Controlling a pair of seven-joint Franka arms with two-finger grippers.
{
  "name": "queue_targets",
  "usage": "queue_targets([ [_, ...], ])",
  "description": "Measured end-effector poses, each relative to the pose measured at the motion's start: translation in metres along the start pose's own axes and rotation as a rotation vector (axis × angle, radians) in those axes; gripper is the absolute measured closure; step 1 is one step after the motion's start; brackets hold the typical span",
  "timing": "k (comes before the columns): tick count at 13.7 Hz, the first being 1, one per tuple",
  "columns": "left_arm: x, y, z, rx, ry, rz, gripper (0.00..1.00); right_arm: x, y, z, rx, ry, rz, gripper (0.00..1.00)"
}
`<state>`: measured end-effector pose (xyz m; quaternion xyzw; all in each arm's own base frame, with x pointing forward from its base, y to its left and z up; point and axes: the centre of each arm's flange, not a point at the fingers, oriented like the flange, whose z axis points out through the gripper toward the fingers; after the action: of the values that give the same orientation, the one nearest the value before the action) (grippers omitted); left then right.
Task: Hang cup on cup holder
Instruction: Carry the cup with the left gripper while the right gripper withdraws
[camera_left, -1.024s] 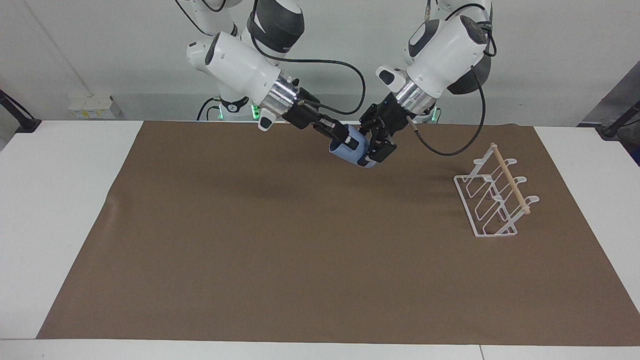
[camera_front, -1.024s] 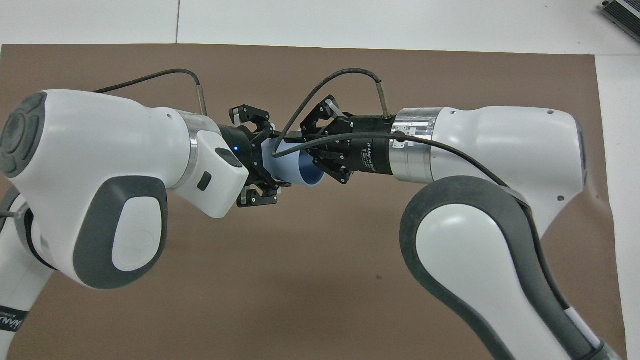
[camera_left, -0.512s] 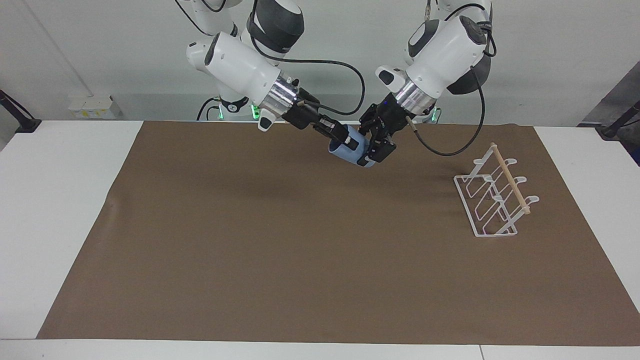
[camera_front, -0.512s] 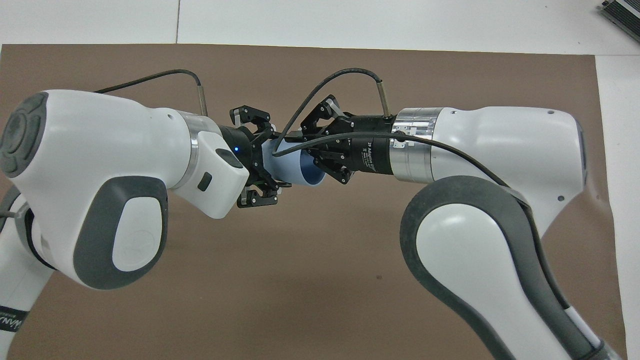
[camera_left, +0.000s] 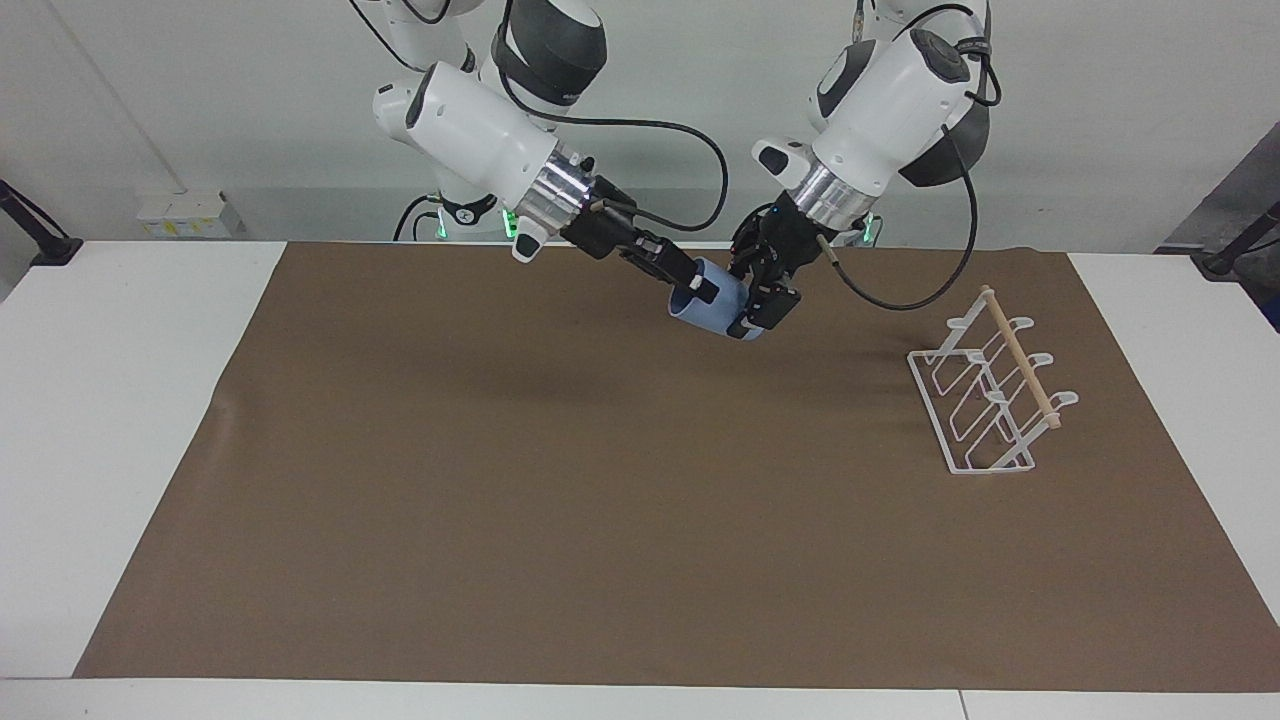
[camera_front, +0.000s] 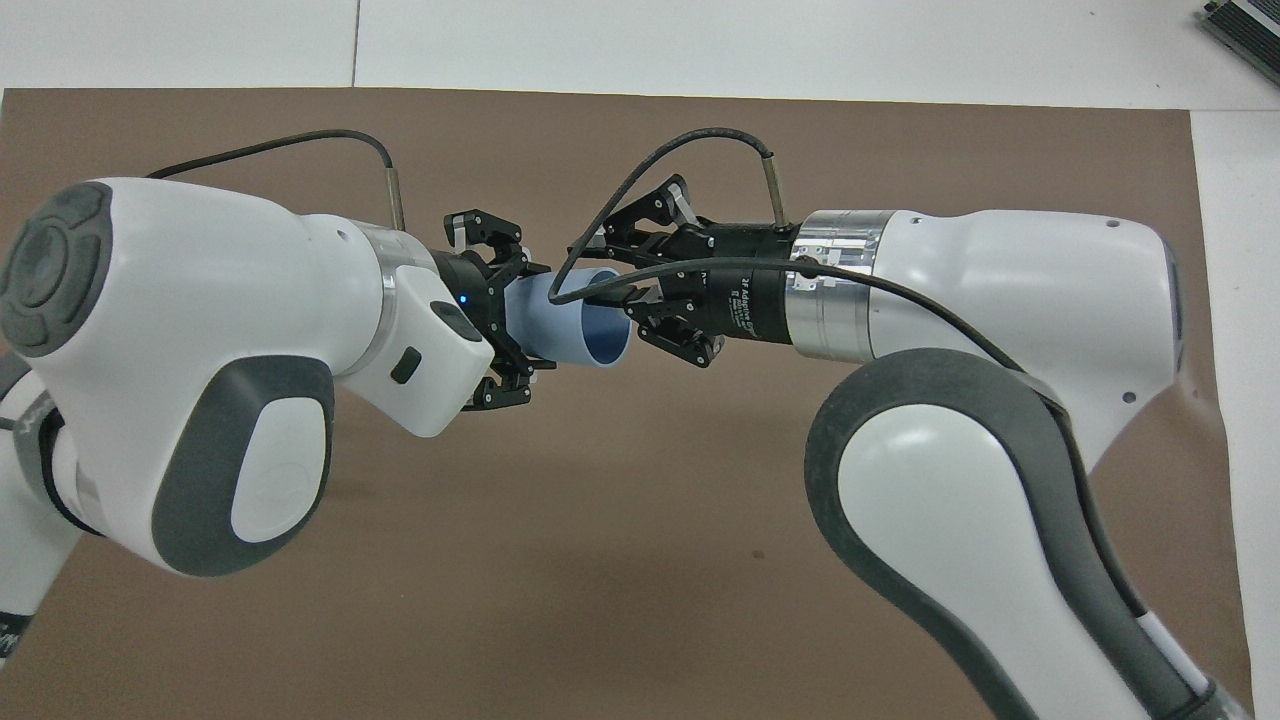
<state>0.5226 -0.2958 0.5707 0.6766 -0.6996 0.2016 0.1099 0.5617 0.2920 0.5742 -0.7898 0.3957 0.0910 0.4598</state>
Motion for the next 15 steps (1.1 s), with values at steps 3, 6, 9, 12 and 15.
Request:
queue_targets([
  [3, -0.021, -0.008, -0.004, 0.015, -0.097, 0.021, 0.21, 0.001, 0.0, -0.001, 0.002, 0.001, 0.0, 0.38],
  [6, -0.049, -0.019, -0.012, 0.056, -0.249, 0.064, 0.21, 0.003, -0.002, -0.004, 0.009, 0.007, -0.028, 0.23],
  [9, -0.07, -0.024, -0.018, 0.081, -0.444, 0.127, 0.21, 0.006, -0.006, -0.01, 0.022, 0.017, -0.079, 0.0],
  [12, -0.087, -0.026, -0.023, 0.116, -0.648, 0.159, 0.21, 0.015, -0.009, -0.019, 0.036, 0.032, -0.112, 0.0],
  [15, -0.106, -0.021, -0.022, 0.185, -0.847, 0.157, 0.21, 0.023, -0.011, -0.028, 0.044, 0.048, -0.223, 0.0],
])
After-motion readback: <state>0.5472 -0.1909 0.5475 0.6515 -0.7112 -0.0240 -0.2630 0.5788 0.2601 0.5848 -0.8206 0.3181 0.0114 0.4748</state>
